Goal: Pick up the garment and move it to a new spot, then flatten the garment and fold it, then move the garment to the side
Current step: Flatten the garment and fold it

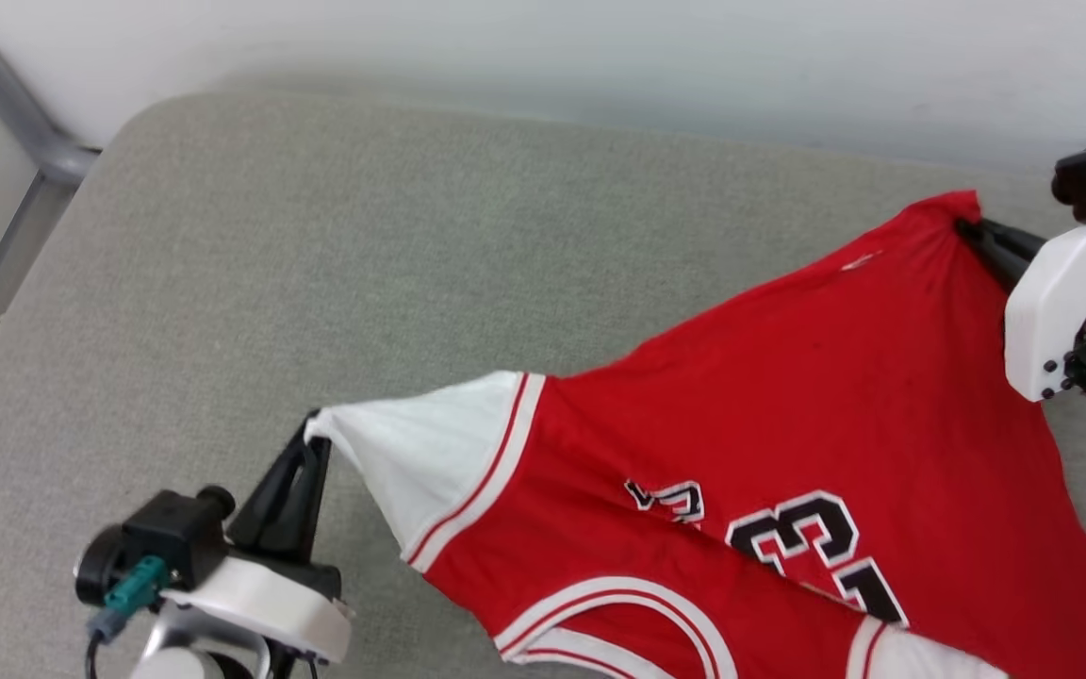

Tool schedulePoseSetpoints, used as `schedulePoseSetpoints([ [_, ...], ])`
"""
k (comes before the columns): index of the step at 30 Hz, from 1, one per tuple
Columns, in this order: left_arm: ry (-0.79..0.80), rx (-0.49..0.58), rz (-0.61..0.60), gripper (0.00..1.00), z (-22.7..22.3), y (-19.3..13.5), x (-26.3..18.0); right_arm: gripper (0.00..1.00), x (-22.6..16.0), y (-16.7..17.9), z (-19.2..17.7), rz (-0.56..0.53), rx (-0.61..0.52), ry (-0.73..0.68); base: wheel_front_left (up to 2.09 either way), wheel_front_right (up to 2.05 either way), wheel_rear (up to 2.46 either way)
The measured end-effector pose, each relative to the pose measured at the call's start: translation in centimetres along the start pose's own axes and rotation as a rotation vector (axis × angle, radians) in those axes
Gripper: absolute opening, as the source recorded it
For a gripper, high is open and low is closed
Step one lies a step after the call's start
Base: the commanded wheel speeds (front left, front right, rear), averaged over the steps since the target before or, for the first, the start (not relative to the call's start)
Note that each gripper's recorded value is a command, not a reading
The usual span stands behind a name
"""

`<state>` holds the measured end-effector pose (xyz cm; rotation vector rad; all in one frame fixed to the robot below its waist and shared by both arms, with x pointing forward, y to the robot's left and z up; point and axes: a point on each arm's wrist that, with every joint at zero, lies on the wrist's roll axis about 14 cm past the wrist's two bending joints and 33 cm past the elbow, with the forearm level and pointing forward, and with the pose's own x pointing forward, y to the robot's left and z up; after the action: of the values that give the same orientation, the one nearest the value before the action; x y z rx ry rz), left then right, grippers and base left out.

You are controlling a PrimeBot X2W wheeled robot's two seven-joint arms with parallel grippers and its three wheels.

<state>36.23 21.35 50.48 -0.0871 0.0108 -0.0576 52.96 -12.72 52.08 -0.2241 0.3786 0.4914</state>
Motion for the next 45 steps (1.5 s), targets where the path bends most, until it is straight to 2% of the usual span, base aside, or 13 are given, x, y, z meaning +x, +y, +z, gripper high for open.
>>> schedulePoseSetpoints([
  [11, -0.365, 0.105, -0.179, 0.0, 14.0, -4.1, 4.6, 0.0, -6.8, -3.7, 7.7, -0.145, 0.034, -0.324, 0.0, 0.0, 0.0],
  [16, -0.518, 0.151, -0.232, 0.0, 20.3, -5.5, 6.6, 0.0, -8.2, -4.6, 11.3, -0.187, 0.03, -0.448, 0.0, 0.0, 0.0],
  [22, -0.619, 0.191, -0.279, 0.0, 25.0, -6.7, 9.3, 0.0, -8.2, -5.9, 14.5, -0.227, 0.024, -0.533, 0.0, 0.0, 0.0],
  [32, -0.743, 0.249, -0.31, 0.0, 30.9, -7.4, 15.9, 0.0, -5.2, -8.9, 20.6, -0.284, -0.003, -0.652, 0.0, 0.0, 0.0],
  [36, -0.791, 0.28, -0.307, 0.0, 32.9, -7.3, 20.5, 0.0, -2.4, -11.3, 23.4, -0.331, -0.026, -0.698, 0.0, 0.0, 0.0],
  [45, -0.854, 0.312, -0.272, 0.0, 34.6, -6.5, 27.8, 0.0, 3.4, -15.4, 26.7, -0.398, -0.019, -0.786, 0.0, 0.0, 0.0],
])
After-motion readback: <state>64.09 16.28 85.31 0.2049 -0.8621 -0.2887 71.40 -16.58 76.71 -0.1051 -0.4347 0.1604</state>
